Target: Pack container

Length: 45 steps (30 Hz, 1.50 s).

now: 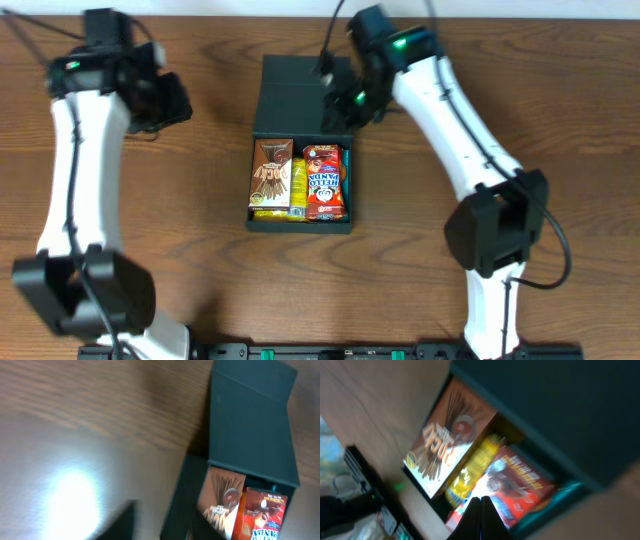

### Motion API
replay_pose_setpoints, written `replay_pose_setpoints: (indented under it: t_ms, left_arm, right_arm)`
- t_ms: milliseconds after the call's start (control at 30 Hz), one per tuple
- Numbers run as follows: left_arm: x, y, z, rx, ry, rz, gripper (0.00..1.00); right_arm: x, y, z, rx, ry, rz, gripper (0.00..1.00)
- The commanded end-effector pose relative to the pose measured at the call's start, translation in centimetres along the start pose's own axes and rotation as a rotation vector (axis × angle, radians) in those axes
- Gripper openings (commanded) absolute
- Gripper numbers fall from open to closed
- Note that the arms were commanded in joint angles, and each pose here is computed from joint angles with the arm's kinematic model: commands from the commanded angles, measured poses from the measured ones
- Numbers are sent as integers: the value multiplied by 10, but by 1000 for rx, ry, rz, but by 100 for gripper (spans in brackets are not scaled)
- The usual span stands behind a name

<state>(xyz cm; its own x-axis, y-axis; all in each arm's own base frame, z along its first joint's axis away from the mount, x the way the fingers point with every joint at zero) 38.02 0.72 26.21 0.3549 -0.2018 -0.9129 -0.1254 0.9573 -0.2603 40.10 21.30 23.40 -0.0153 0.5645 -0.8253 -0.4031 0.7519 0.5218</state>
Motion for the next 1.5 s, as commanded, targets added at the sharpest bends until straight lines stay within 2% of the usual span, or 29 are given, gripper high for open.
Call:
replay_pose_setpoints:
  t_ms: [0, 100, 233, 367, 600, 1033, 1467]
  left_arm:
    - [32, -7, 2, -23, 49, -5, 6]
    - [58, -8, 9, -33, 58, -7, 6]
    - [97, -4, 11, -180, 113, -10, 6]
    - [125, -17, 17, -157, 144, -202, 6]
    - [159, -20, 19, -213, 180, -302, 6]
    - [180, -25, 19, -285, 186, -292, 6]
    - [207, -23, 8, -330, 259, -304, 6]
  right_arm:
    - [-36, -21, 8, -8, -99, 15, 1]
    - [-44, -51, 10, 43, -135, 0, 2]
    - [-41, -88, 7, 110, -162, 44, 2]
    - [-20, -111, -1, 146, -174, 129, 2]
    - [20, -135, -17, 217, -183, 181, 1]
    - [79, -167, -22, 358, -168, 295, 1]
    - [102, -169, -18, 380, -164, 428, 1]
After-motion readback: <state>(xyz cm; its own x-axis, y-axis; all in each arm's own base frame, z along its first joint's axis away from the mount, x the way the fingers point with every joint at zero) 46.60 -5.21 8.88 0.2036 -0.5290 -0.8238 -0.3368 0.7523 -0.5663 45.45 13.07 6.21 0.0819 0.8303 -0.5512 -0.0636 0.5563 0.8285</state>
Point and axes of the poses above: each gripper's point midway between its finger pads, its own x axis out along the fingers, its own y axis along the line the jaws close on, z = x × y, the point moved 8 cm from there along -x, back along the fingers, and after that the axes turned 6 degrees about x, right-handed, at the moved point
